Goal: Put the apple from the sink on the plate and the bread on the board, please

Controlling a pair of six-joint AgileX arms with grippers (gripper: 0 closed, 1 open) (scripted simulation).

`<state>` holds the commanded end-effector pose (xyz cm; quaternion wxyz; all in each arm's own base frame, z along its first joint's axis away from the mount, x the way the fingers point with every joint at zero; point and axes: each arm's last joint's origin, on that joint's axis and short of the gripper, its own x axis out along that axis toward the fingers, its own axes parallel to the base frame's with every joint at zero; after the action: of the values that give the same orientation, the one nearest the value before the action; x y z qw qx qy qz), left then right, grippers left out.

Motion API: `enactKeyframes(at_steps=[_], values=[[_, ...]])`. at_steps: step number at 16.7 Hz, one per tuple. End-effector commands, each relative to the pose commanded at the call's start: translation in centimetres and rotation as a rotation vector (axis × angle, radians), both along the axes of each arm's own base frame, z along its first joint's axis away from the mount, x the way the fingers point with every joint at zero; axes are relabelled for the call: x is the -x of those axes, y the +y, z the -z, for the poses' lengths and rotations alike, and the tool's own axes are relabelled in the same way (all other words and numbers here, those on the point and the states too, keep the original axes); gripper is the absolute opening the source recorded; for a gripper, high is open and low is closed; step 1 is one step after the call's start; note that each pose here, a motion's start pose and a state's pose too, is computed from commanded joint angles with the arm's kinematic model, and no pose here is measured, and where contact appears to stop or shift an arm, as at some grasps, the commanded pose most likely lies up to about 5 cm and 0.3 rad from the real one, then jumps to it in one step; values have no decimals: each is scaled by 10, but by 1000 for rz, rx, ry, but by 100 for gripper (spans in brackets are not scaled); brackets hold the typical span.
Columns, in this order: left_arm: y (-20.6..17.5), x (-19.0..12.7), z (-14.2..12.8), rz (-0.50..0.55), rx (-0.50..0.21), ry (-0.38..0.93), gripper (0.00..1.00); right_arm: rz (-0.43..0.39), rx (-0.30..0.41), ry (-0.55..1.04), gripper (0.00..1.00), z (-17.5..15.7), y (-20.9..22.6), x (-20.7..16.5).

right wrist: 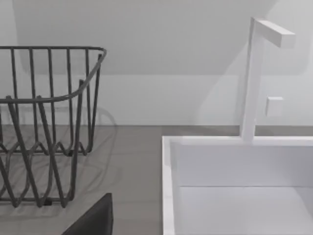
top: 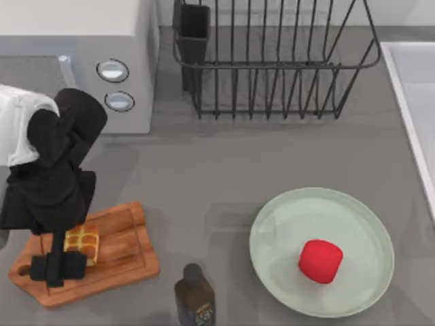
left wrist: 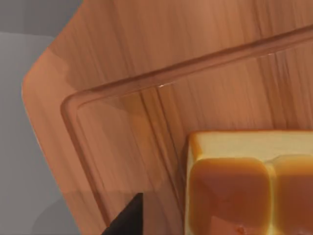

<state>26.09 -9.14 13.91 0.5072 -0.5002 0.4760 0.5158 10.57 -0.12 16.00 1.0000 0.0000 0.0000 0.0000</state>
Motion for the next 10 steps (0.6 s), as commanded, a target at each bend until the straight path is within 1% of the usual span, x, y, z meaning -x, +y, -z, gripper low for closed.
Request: enactKeyframes(at_steps=[10], values=[[0, 0, -2, 6, 4, -10, 100, 0, 0, 0, 100, 0, 0, 0]])
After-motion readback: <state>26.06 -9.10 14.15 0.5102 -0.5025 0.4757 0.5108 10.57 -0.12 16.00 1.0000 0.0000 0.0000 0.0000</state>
